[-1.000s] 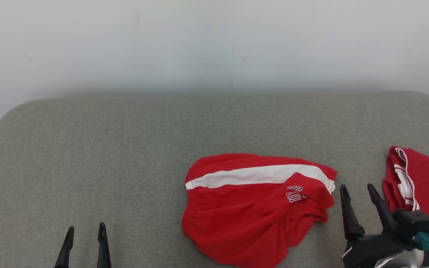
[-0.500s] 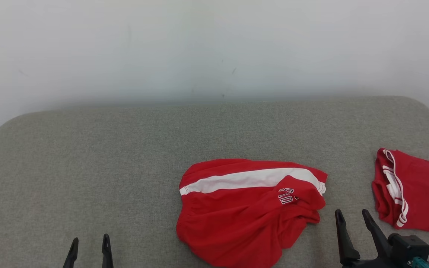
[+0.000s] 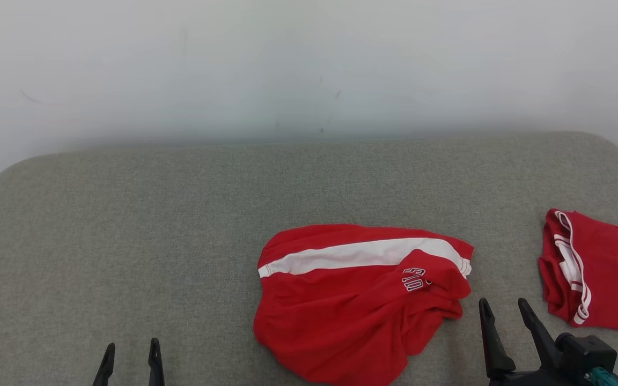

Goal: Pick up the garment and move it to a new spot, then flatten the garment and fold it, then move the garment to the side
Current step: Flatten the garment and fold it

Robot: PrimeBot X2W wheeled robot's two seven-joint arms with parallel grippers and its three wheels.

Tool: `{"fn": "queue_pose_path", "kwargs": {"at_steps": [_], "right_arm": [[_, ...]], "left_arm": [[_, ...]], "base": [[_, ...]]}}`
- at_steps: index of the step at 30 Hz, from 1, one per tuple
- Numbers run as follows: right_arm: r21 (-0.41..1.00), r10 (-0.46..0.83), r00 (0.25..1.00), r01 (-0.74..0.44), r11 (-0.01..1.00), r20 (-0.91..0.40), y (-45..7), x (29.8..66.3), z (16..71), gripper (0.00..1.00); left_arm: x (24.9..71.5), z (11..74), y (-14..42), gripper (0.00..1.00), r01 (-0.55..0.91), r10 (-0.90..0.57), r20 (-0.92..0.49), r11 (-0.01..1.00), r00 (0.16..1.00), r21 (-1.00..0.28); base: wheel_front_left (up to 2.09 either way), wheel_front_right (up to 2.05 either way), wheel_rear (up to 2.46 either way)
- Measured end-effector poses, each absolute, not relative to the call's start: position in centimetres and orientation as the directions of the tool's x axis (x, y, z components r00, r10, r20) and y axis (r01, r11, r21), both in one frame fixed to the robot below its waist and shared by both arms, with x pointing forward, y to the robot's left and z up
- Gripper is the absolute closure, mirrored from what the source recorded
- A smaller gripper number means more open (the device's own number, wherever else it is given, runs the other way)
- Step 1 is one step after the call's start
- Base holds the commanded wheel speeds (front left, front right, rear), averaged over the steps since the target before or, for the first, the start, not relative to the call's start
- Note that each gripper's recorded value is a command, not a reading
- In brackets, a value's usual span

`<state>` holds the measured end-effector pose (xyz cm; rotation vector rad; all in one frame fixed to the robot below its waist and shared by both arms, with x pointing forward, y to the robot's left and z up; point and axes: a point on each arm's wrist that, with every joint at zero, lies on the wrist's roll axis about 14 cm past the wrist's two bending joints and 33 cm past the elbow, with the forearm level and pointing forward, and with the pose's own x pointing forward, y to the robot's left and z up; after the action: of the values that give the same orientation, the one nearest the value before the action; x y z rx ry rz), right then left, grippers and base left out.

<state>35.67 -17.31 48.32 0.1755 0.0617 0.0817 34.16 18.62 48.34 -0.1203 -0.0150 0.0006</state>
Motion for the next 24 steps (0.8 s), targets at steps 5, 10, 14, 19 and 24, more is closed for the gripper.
{"fn": "queue_pose_path", "kwargs": {"at_steps": [5, 10, 14, 19, 24], "right_arm": [[0.179, 0.085, 0.995, -0.074, 0.981, -0.058, -17.3, 35.7, 48.2, 0.00], [0.182, 0.086, 0.994, -0.074, 0.981, -0.060, -17.2, 35.8, 48.1, 0.00], [0.186, 0.088, 0.994, -0.075, 0.980, -0.061, -17.1, 35.8, 48.1, 0.00], [0.191, 0.091, 0.994, -0.079, 0.978, -0.058, -16.9, 35.9, 48.2, 0.00], [0.197, 0.088, 0.994, -0.073, 0.978, -0.066, -16.9, 36.1, 47.8, 0.00]], "left_arm": [[34.3, 48.1, 18.6, 0.00, 0.001, 0.000, 0.008, 0.993, 1.000, -0.120], [34.4, 48.1, 18.6, 0.00, 0.006, -0.005, 0.009, 0.993, 1.000, -0.121], [34.5, 47.9, 18.3, 0.00, 0.012, -0.012, 0.000, 0.993, 1.000, -0.122], [35.9, 46.8, 17.0, 0.00, 0.055, -0.060, -0.034, 0.987, 0.998, -0.152], [39.6, 46.4, 14.1, 0.00, 0.150, -0.170, -0.124, 0.976, 0.978, -0.158]], "base": [[0.00, 0.00, 0.00], [0.00, 0.00, 0.00], [0.00, 0.00, 0.00], [0.00, 0.00, 0.00], [0.00, 0.00, 0.00]]}}
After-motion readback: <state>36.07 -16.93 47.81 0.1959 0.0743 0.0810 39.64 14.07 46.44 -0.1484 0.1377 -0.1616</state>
